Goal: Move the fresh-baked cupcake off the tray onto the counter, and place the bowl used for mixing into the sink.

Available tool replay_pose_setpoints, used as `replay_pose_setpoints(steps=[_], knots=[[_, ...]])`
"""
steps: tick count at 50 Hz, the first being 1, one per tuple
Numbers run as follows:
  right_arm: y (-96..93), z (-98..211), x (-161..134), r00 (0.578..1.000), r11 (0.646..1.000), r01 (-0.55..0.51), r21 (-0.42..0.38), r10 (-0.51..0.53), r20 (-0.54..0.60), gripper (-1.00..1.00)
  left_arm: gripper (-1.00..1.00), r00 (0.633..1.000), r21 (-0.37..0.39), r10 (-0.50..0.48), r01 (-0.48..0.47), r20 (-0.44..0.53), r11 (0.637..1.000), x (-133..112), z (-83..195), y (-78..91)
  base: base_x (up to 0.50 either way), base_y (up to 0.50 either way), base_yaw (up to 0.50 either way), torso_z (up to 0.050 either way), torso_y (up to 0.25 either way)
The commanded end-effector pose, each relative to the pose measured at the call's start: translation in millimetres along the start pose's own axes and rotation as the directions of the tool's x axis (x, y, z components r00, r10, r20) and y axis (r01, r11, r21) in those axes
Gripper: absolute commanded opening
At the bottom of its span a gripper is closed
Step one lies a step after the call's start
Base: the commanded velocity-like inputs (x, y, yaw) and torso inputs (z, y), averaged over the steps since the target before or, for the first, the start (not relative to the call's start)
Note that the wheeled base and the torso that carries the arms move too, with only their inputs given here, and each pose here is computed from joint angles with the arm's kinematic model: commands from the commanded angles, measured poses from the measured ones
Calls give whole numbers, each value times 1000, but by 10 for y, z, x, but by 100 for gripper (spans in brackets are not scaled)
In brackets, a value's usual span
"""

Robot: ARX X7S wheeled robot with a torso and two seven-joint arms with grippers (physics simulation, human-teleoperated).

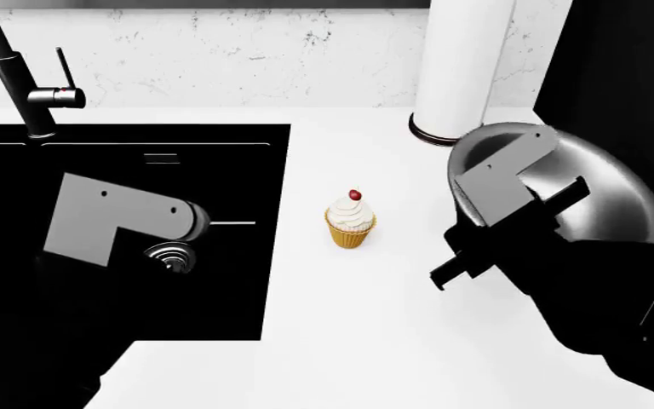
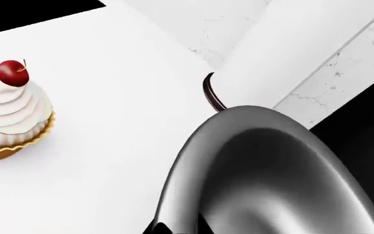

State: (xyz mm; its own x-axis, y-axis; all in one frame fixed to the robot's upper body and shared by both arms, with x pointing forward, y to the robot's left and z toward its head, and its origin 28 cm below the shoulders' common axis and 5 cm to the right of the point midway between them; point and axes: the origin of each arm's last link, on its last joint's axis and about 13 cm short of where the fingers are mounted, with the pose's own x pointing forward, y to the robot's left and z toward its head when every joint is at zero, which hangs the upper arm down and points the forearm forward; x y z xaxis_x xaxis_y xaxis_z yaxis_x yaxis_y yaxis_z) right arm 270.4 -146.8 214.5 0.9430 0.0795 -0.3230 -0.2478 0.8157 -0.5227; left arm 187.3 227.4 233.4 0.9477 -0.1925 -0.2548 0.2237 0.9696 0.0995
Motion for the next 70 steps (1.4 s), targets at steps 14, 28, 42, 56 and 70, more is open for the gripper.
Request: replay_pose_setpoints(steps=[14, 28, 42, 56, 70], knots=[[-346, 600, -329, 965, 990, 7, 141, -43, 258, -100, 100, 1000, -5, -2, 2, 10, 1000, -24, -23, -2, 0, 0, 0, 0, 0], [-352, 677, -432, 954, 979, -10, 206, -52, 295, -100, 100, 1000, -2, 10, -10, 19, 1000, -72, -32, -2, 0, 0, 0, 0, 0], [-325, 669, -442, 933, 978, -5, 209, -70, 352, -100, 100, 998, 2, 52, -52, 41, 999, -91, -23, 16, 0, 290, 0, 0, 0], [-292, 681, -505, 924, 981, -29, 193, -47, 379, -100, 100, 999, 9, 35, -35, 37, 999, -82, -11, 12, 1, 500, 0, 0, 0], [-290, 684, -516, 917, 985, -22, 174, -50, 396, -100, 100, 998, 2, 53, -53, 47, 999, -73, 4, 35, 1, 500, 0, 0, 1]])
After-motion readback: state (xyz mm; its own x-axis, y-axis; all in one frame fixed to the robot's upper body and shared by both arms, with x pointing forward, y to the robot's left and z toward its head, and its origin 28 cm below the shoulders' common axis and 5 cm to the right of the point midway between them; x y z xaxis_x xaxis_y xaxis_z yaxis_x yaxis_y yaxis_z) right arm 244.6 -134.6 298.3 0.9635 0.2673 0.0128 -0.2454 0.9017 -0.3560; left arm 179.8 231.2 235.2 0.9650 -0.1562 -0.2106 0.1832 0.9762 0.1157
